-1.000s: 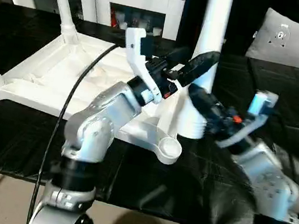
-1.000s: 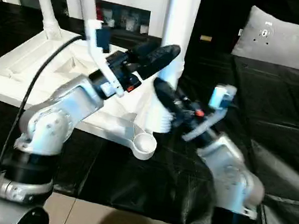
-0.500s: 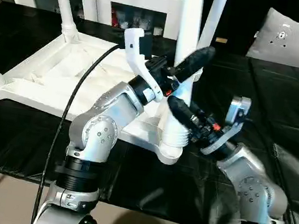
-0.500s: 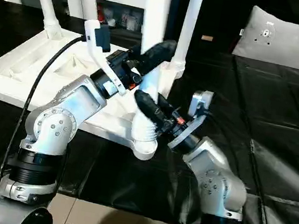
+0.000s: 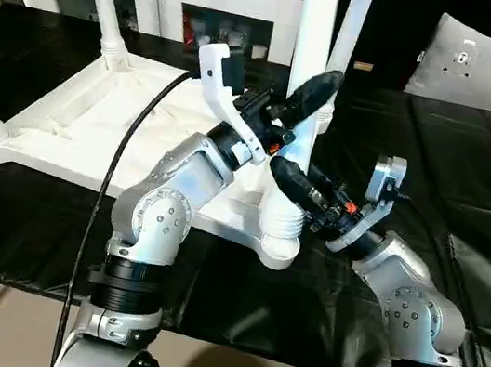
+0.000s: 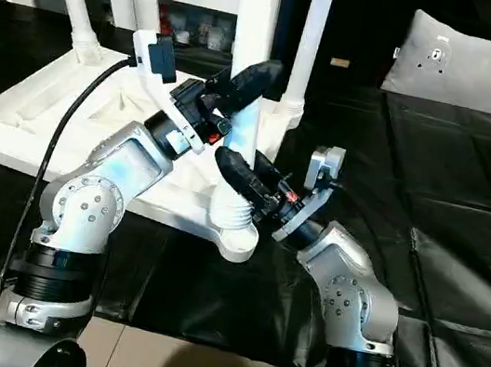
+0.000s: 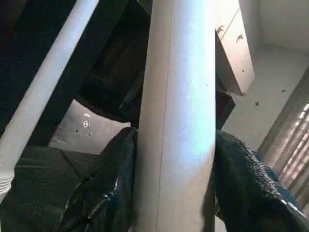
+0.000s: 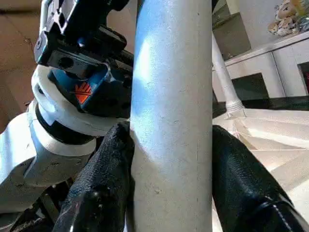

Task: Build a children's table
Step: Pick table leg

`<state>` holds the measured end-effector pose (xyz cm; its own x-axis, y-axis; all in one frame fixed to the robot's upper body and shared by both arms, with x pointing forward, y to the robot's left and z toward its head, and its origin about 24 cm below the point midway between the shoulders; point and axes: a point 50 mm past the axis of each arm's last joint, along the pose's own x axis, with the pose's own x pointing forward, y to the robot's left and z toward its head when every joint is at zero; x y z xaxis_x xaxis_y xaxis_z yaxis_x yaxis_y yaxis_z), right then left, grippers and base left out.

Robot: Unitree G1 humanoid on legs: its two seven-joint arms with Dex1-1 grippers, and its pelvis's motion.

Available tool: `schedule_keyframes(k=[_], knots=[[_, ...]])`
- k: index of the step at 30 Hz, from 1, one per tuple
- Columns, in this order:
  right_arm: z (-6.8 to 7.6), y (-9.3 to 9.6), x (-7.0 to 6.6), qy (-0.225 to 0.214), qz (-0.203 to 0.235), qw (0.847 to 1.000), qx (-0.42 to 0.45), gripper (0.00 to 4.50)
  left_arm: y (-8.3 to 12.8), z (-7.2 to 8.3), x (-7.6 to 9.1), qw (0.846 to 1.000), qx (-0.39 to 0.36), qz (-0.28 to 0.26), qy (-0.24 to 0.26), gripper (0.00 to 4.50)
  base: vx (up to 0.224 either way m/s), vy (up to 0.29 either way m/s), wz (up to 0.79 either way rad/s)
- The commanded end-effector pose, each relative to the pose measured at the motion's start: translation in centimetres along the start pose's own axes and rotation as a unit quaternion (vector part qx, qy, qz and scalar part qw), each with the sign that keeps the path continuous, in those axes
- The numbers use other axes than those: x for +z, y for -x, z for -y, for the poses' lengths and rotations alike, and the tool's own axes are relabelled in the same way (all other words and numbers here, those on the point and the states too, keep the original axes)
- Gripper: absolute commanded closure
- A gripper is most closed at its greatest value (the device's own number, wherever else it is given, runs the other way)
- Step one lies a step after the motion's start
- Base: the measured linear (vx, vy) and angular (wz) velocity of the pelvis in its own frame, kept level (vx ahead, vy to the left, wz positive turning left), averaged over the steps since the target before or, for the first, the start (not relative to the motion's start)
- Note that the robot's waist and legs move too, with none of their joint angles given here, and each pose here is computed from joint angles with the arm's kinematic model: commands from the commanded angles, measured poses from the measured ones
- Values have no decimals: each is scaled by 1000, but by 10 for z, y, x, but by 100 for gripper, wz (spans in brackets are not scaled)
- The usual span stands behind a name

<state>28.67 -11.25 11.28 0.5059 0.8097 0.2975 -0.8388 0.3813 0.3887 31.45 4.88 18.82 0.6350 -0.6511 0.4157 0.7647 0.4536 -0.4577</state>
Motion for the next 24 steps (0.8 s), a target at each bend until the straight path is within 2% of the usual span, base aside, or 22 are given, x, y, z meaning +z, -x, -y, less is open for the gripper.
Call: schedule_keyframes(k=[1, 8, 13, 15, 19, 20, 23, 24], knots=[[1, -2, 0, 4, -8, 1000, -3, 260, -7, 8, 1, 1000, -21, 3, 4, 244, 0, 0, 0], [2, -2, 1, 11, -10, 1000, -6, 261, -6, 6, 0, 1000, -12, 3, 6, 265, 0, 0, 0], [5, -5, 1, 44, -21, 999, -21, 261, -6, 1, 3, 1000, 4, 8, 4, 266, 0, 0, 0], [7, -7, 0, 45, -30, 998, -29, 191, -5, -2, 5, 1000, 12, 6, -5, 267, 0, 0, 0], [7, -5, 4, 47, -35, 998, -15, 168, -5, -10, 8, 999, 28, -5, -27, 267, 0, 0, 0], [7, -1, 9, 44, -37, 998, -6, 149, -4, -13, 10, 999, 32, -7, -34, 268, 0, 0, 0], [9, 2, 16, 43, -35, 998, -1, 144, -4, -15, 12, 999, 32, -9, -41, 268, 0, 0, 0], [11, 5, 22, 48, -44, 998, 1, 129, -5, -16, 13, 998, 26, -11, -48, 268, 0, 0, 0]])
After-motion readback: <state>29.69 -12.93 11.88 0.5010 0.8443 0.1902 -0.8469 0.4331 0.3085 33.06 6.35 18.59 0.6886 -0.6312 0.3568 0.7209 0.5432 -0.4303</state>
